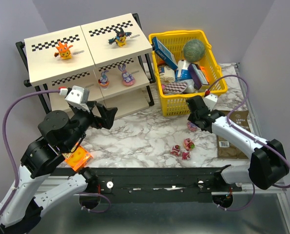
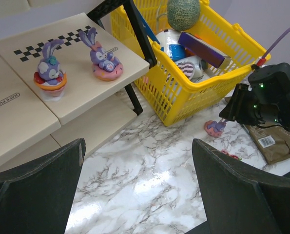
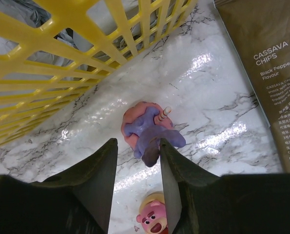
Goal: Place and organize the plastic toys onto the shelf
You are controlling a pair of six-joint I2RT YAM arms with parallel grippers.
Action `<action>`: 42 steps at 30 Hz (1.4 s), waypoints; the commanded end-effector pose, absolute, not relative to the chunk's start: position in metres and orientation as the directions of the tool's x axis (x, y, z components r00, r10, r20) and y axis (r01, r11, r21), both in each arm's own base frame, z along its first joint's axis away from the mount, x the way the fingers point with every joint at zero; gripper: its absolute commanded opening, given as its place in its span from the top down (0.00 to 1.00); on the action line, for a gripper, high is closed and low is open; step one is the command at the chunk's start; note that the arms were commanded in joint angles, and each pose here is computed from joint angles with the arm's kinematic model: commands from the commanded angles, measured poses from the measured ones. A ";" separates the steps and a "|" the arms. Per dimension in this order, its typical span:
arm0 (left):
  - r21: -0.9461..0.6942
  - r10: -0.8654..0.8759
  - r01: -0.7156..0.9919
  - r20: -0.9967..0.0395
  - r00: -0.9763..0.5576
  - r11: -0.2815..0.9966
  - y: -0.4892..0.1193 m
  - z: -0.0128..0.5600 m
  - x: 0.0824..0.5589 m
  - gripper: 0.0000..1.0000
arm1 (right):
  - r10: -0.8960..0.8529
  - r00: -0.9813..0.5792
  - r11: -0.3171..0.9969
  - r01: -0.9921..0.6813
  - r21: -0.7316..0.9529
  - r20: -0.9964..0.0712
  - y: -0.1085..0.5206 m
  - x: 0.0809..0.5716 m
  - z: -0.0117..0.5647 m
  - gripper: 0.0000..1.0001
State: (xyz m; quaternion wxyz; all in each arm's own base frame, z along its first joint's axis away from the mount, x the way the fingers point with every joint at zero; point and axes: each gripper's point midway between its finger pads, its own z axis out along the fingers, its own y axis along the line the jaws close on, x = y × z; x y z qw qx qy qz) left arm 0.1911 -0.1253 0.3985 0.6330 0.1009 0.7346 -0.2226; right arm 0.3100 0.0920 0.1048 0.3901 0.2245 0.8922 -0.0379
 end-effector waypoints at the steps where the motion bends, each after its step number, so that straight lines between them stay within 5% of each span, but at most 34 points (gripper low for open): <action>1: -0.199 -0.132 0.441 -0.975 -0.178 0.875 -0.127 0.398 0.190 0.01 | 0.385 -0.581 0.884 0.456 0.106 -0.717 0.086 0.305 0.108 0.55; 30: -0.184 -0.109 0.438 -0.976 -0.190 0.880 -0.128 0.392 0.192 0.01 | 0.403 -0.593 0.854 0.518 0.053 -0.698 0.084 0.310 0.093 0.64; 42: -0.176 -0.099 0.435 -0.976 -0.194 0.883 -0.129 0.389 0.194 0.01 | 0.407 -0.607 0.853 0.521 0.046 -0.682 0.083 0.304 0.086 0.78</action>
